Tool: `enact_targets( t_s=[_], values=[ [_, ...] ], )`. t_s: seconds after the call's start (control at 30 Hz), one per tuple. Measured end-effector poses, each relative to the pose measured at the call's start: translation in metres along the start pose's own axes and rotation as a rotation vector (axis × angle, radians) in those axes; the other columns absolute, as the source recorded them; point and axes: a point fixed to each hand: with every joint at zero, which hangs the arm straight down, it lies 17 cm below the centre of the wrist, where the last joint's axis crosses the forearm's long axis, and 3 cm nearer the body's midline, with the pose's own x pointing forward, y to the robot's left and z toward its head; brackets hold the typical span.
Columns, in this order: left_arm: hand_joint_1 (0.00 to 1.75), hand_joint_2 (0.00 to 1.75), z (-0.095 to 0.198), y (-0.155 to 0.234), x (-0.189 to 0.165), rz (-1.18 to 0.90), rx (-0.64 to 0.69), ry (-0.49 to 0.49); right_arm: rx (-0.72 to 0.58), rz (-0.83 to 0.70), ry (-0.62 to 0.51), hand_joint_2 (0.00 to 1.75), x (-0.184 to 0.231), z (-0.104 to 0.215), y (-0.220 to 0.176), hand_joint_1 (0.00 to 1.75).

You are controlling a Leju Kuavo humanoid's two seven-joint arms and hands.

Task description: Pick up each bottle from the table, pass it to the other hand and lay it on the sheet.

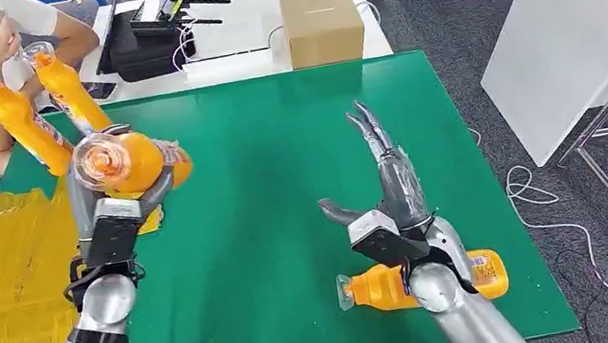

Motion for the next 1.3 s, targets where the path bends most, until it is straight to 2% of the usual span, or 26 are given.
enact_targets(
  t_s=[0.07,0.17,0.3,0.53,0.7,0.87,1.0,1.2,1.23,1.27,1.3],
  values=[
    [1.75,1.75,0.002,0.0,-0.014,-0.269,-0.062,-0.026,-0.013,-0.003,-0.008,1.75,0.002,0.005,-0.008,0.0],
    [1.75,1.75,0.018,-0.019,-0.071,-0.574,-0.288,0.05,-0.033,0.045,-0.034,1.75,0.01,0.013,-0.024,0.0],
    [1.75,1.75,0.035,-0.021,-0.14,-0.701,-0.443,0.185,-0.063,0.081,-0.073,1.75,0.025,0.015,-0.043,0.0],
    [1.75,1.75,0.066,-0.001,-0.231,-0.747,-0.53,0.386,-0.106,0.096,-0.11,1.75,0.04,0.015,-0.062,0.0],
    [1.75,1.75,0.082,0.011,-0.268,-0.745,-0.563,0.476,-0.114,0.099,-0.111,1.75,0.04,0.015,-0.067,0.0],
    [1.75,1.75,0.11,0.02,-0.298,-0.74,-0.604,0.579,-0.12,0.101,-0.113,1.75,0.04,0.015,-0.068,0.0],
    [1.75,1.75,0.132,0.025,-0.312,-0.737,-0.626,0.632,-0.12,0.1,-0.11,1.75,0.039,0.016,-0.068,0.0],
    [1.73,1.75,0.147,0.026,-0.321,-0.736,-0.646,0.668,-0.12,0.101,-0.11,1.75,0.038,0.016,-0.068,0.0],
    [0.31,1.75,0.148,0.027,-0.321,-0.735,-0.646,0.67,-0.12,0.099,-0.11,1.75,0.038,0.016,-0.068,0.0],
    [0.0,1.75,0.148,0.027,-0.321,-0.733,-0.641,0.668,-0.12,0.097,-0.109,1.75,0.038,0.016,-0.068,0.0],
    [0.0,1.75,0.148,0.028,-0.321,-0.727,-0.629,0.663,-0.12,0.093,-0.107,1.75,0.037,0.016,-0.068,0.0]
  ],
)
